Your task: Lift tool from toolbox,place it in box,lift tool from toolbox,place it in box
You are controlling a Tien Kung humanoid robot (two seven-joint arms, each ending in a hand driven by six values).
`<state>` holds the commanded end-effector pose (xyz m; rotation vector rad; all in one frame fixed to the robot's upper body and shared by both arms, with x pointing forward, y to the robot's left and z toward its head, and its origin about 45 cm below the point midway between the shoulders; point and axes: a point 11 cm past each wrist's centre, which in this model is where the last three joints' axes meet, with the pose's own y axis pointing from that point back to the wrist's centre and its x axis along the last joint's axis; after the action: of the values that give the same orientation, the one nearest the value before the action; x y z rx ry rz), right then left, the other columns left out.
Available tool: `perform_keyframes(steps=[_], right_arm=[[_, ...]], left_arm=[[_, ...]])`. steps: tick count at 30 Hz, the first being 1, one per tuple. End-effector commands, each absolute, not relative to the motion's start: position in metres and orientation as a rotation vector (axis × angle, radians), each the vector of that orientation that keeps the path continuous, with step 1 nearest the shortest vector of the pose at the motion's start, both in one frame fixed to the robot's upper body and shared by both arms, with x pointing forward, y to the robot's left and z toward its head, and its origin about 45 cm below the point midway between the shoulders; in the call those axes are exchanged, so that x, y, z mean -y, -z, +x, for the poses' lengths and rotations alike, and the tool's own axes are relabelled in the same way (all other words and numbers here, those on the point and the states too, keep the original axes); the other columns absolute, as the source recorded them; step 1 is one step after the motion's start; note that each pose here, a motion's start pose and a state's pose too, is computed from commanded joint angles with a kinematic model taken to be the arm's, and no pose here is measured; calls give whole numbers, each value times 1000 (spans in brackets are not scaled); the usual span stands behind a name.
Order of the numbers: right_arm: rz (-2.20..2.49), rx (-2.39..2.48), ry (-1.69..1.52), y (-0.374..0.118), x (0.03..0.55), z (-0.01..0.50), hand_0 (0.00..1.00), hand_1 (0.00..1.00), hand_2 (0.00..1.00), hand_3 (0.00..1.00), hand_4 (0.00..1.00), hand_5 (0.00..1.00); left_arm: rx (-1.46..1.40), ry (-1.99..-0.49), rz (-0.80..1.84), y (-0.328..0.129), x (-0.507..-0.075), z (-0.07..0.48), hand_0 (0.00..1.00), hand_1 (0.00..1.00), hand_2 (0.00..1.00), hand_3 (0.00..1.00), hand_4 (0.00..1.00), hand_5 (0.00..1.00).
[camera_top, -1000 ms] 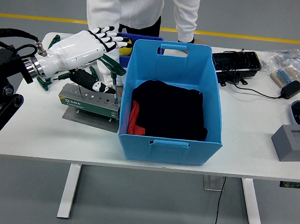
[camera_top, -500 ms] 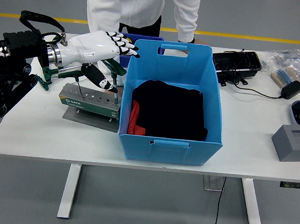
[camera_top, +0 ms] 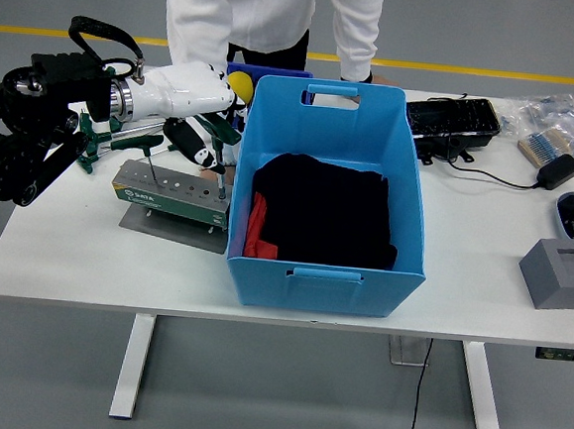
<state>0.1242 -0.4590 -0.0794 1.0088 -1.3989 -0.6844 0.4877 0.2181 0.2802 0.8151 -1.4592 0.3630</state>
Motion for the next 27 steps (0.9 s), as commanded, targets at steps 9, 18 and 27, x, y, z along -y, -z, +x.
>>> perform_keyframes(steps=[9,18,27], right_arm=[[1012,1412,683,77,460,129,618,599,666,540,776,657],[1012,1418,683,76,461,131,618,600,666,540,776,657],[1013,1417,679,76,462,132,618,600,666,540,776,658]], left_arm=[[1467,-342,900,-280,-220,497,494,396,390,487,998,530],[1447,-332,939,-278,-220,499,324,226,244,346,998,538],[1411,-331,942,-275,-215,498,286,194,215,298,998,549]])
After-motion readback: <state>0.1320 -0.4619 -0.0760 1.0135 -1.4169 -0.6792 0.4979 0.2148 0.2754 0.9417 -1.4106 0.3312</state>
